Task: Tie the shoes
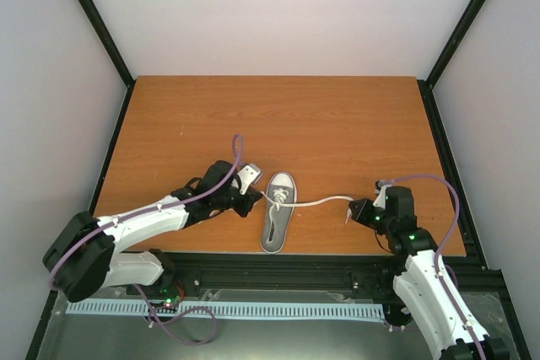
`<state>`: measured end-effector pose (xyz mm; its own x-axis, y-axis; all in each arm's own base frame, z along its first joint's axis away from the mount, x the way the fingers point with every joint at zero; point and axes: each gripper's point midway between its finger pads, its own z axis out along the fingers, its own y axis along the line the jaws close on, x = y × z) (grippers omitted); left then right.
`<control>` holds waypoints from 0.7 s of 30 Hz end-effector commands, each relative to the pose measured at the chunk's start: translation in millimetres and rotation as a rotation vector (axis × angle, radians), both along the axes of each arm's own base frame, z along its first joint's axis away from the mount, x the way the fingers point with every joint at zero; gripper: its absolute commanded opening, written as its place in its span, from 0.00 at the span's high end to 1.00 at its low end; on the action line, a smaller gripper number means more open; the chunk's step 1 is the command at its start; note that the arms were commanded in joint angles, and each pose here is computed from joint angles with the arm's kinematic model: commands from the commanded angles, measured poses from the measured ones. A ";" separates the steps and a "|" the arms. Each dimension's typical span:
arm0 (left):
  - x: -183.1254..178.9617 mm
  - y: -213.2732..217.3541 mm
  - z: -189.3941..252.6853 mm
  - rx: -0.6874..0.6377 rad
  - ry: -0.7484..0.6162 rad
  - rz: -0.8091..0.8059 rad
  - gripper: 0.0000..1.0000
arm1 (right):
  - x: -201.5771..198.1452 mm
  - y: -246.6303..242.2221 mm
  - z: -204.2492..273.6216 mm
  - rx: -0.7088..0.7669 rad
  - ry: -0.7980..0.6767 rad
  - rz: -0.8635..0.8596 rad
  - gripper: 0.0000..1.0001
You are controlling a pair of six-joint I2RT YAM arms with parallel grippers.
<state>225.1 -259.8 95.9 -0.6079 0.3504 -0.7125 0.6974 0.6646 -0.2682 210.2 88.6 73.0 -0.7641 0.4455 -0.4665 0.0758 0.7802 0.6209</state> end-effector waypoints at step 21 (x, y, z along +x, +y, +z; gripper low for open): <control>-5.6 -24.9 59.1 -0.201 -0.055 -0.071 0.99 | 43.1 1.2 47.1 -0.030 -0.137 0.011 0.97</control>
<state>219.7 -269.9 127.1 -0.5784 0.2837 -0.7648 0.7255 0.6076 -0.3232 219.7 91.4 76.9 -0.7745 0.4279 -0.4659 0.0640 0.7857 0.6153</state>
